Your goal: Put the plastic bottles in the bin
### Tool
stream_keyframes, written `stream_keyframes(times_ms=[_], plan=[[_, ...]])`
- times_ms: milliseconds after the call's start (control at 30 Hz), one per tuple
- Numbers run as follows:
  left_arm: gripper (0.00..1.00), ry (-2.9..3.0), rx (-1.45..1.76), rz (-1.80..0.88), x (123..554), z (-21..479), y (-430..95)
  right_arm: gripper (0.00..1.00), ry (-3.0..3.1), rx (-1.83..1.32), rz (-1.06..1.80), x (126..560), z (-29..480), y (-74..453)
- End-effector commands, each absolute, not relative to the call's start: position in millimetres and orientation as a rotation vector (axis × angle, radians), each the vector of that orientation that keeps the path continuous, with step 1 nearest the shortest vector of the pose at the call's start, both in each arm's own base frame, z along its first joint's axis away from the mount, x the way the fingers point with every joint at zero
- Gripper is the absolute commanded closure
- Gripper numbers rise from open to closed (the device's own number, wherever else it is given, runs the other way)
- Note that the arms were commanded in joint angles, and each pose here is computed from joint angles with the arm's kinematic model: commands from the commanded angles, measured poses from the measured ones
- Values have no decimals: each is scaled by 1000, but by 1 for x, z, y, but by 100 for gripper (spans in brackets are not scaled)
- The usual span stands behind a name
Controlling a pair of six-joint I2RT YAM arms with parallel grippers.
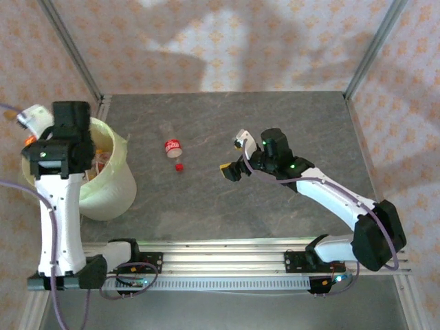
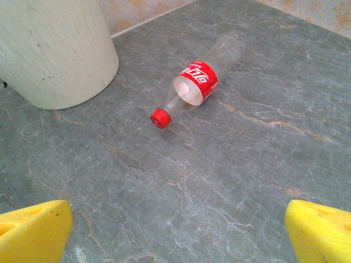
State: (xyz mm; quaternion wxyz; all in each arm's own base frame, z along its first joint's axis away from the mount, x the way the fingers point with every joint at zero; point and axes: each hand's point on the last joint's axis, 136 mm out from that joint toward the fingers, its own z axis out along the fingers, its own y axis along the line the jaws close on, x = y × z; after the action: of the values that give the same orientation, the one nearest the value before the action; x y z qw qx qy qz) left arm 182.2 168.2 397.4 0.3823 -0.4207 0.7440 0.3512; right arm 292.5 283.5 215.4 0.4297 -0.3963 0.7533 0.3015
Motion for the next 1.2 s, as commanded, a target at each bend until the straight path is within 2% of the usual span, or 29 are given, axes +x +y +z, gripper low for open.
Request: stream_keyframes(times_ms=[0, 167, 267, 433, 500, 800, 1167], plan=[[48, 2046, -1095, 754, 188, 363, 174, 1, 1846, -978, 769, 299, 234, 291], [45, 2155, -1256, 750, 177, 325, 198, 1, 1842, -986, 772, 301, 236, 294], [40, 2189, -1292, 726, 178, 312, 201, 1, 1848, -989, 769, 302, 235, 294], [16, 2203, -1290, 723, 180, 309, 201, 1, 1854, -988, 765, 303, 234, 295], [11, 2191, -1286, 725, 179, 312, 201, 1, 1856, -986, 764, 304, 234, 295], [2, 2175, -1241, 653, 179, 322, 192, 1, 1879, -940, 762, 311, 232, 295], [0, 2104, -1107, 170, 215, 351, 143, 1, 1901, -879, 710, 321, 228, 290]])
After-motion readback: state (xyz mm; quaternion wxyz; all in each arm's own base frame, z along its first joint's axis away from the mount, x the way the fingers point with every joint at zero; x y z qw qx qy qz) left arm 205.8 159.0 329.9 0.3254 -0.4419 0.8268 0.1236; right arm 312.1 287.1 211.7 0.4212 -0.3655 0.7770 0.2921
